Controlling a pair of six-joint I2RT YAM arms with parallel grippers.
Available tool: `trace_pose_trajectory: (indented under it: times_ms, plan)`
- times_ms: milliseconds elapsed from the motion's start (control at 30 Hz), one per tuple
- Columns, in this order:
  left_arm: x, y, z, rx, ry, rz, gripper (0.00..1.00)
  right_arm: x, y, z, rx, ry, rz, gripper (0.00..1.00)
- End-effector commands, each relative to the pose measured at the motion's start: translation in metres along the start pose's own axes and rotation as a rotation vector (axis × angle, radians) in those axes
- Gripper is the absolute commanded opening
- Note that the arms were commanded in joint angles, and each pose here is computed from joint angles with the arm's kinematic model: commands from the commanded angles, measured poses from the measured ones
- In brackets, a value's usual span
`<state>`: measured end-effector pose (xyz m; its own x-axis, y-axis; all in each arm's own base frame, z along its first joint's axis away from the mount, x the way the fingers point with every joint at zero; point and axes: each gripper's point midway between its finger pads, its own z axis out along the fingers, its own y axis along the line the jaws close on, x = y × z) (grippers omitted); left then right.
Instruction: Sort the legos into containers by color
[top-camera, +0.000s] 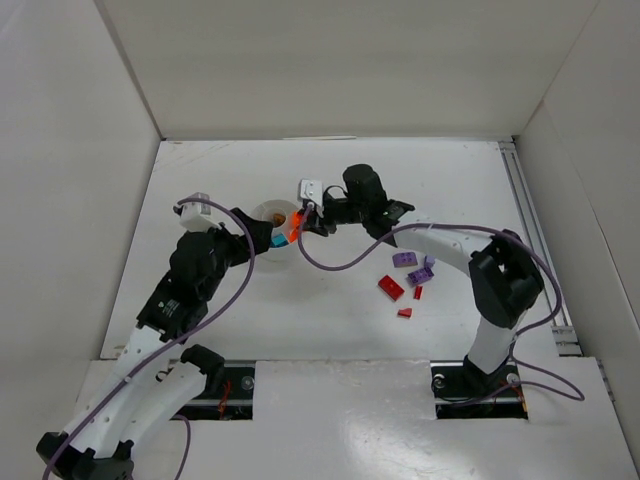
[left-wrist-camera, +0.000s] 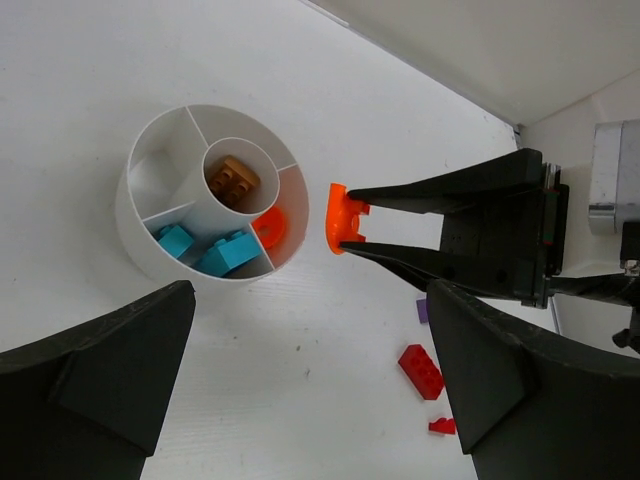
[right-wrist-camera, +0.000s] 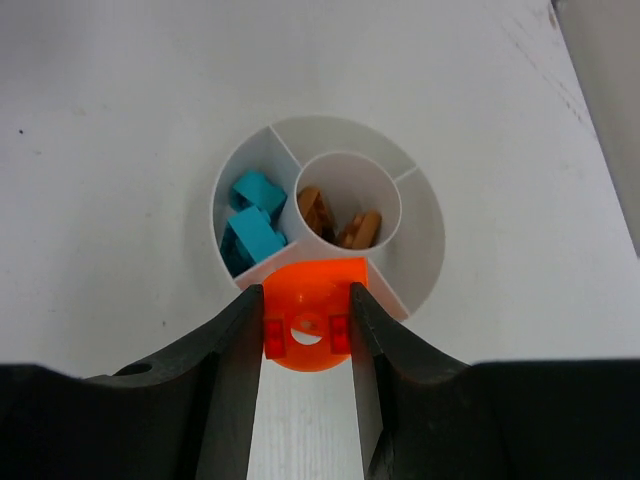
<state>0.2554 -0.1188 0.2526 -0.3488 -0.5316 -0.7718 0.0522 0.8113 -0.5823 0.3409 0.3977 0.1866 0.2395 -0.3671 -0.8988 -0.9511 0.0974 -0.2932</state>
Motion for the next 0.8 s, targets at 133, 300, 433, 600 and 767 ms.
trace_pose_trajectory:
  times_ms: [133,300,433,600,767]
  plan:
    - [-0.009,-0.004,-0.006,0.016,-0.042,-0.024,1.00,-0.054,-0.004,0.022,-0.088,-0.276,-0.136,0.38]
    - [-0.012,-0.004,-0.007,0.015,-0.054,-0.026,1.00,-0.047,-0.007,0.033,-0.088,-0.297,-0.145,0.39]
    - [-0.013,-0.002,-0.009,0.007,-0.061,-0.026,1.00,-0.034,-0.013,0.037,-0.065,-0.288,-0.131,0.39]
    - [-0.013,0.001,-0.009,-0.006,-0.061,-0.025,1.00,-0.023,-0.020,0.037,-0.049,-0.285,-0.109,0.39]
    - [-0.014,0.002,-0.009,-0.014,-0.068,-0.025,1.00,-0.002,-0.012,0.038,-0.044,-0.248,-0.077,0.44]
